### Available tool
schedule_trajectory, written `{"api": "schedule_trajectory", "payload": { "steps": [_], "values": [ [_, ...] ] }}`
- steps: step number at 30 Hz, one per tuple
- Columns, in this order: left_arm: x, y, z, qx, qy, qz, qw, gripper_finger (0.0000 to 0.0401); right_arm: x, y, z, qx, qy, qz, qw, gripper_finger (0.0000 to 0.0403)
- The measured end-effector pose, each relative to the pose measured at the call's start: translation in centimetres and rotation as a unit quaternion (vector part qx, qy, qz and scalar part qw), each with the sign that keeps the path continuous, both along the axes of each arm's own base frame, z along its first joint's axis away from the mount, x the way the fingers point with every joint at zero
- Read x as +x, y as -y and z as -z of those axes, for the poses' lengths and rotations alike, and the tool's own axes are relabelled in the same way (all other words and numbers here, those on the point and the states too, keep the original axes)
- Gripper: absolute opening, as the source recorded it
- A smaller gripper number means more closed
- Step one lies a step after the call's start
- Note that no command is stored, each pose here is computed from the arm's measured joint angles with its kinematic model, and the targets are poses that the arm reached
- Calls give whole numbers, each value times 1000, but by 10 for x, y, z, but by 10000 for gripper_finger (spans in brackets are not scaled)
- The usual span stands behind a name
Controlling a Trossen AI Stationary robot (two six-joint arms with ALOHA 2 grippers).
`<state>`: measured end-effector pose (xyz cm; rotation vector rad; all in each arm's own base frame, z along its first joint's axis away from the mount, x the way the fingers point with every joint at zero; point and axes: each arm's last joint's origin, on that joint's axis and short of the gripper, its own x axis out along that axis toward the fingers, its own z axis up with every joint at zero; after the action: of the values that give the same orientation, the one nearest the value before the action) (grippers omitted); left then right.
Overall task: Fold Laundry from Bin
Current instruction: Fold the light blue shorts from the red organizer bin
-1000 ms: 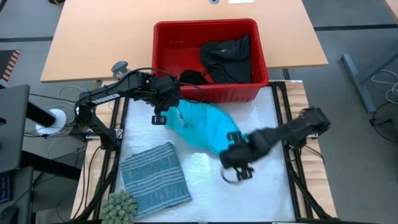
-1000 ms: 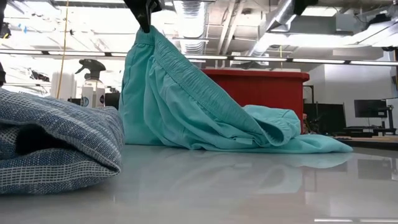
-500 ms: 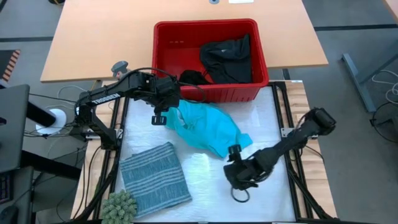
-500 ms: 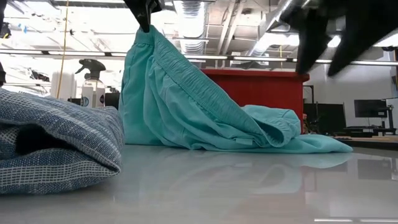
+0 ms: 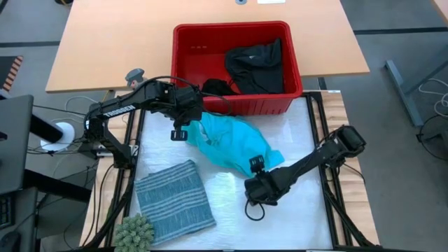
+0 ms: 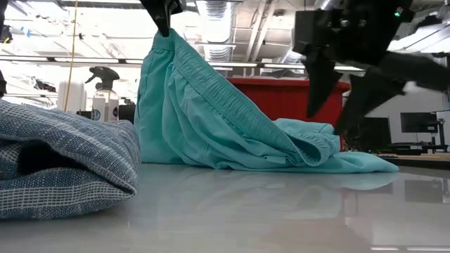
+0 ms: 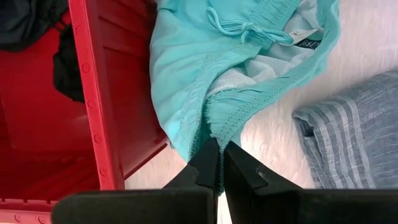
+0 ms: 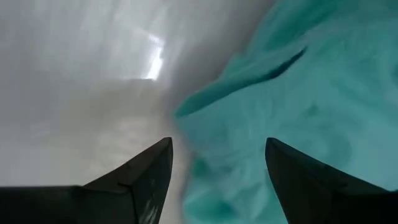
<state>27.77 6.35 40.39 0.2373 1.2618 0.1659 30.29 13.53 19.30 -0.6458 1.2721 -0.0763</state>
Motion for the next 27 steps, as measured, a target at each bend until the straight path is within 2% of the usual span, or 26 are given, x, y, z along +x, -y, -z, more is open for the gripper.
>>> {"api": "schedule_trajectory", "payload": {
  "steps": [2,7,13,20,27],
  "values": [
    [0,0,0,0,0,0,1000,0,2,0,2,-12,11,-14,1000,281],
    [0,0,0,2,-1,4,1000,0,1,0,19,7,5,-44,999,281],
    [0,0,0,3,-2,6,1000,0,-1,5,23,-62,24,-35,997,282],
    [0,0,0,4,-3,10,1000,0,6,13,23,-29,19,-43,998,282],
    [0,0,0,6,-3,15,1000,0,0,13,24,-39,-17,-61,997,282]
  ]
}}
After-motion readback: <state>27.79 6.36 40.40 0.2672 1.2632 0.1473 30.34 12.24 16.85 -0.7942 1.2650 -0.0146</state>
